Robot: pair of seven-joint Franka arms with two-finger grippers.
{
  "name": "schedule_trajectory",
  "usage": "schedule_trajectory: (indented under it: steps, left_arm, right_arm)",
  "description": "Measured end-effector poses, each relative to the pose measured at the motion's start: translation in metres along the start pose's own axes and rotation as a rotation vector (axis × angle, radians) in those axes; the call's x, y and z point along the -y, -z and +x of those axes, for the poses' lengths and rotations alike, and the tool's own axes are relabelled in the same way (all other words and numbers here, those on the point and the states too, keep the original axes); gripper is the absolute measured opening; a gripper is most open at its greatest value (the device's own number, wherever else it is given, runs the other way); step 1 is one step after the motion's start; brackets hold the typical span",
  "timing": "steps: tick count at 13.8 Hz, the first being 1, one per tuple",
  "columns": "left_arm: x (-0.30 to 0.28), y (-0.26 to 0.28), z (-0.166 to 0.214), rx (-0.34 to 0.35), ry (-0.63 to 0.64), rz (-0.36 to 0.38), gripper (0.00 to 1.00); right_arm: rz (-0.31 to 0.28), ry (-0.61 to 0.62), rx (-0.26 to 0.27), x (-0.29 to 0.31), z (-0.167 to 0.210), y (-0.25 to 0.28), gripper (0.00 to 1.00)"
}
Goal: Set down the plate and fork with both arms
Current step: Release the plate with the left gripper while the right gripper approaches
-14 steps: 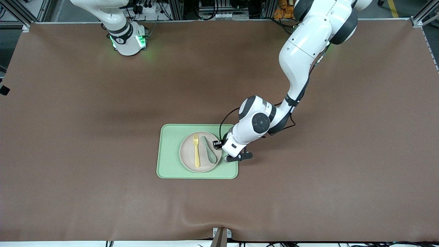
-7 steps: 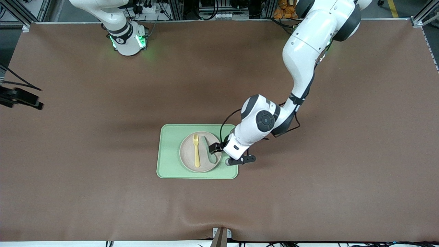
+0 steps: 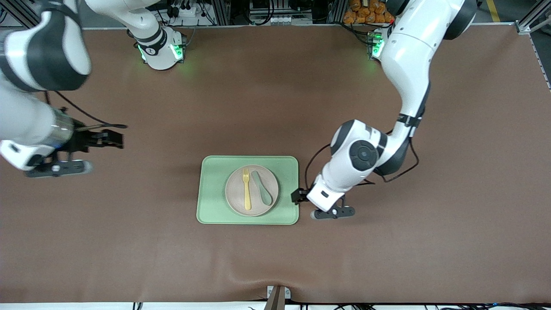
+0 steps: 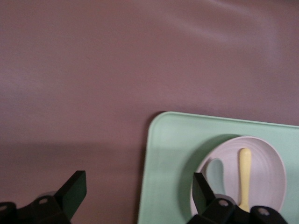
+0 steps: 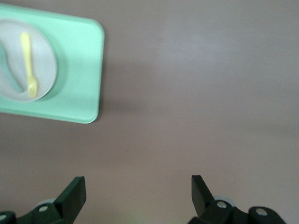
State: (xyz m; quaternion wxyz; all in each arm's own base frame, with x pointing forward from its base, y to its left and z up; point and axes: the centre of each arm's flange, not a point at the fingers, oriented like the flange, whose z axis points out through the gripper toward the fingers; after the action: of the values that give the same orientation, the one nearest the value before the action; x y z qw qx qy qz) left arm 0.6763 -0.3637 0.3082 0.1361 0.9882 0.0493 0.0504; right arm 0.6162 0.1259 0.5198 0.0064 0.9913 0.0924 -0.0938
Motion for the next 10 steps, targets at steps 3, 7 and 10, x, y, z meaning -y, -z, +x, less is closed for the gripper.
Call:
schedule_trajectory:
  steps: [3,7,10]
  left_arm:
    - [0.041,0.026,0.024,0.016,-0.072,0.026,1.0]
    - [0.114,0.056,0.056,0.062,-0.163,0.057,1.0]
    - [0.144,0.079,0.062,0.109,-0.177,0.072,1.0]
  right_arm:
    - [-0.041,0.138,-0.023,0.095,0.028,-0.046,1.0]
    - [0.004,0.206,-0.071,0.169,0.068,-0.129,1.0]
    - [0.004,0.21,-0.089,0.182,0.09,-0.182,1.0]
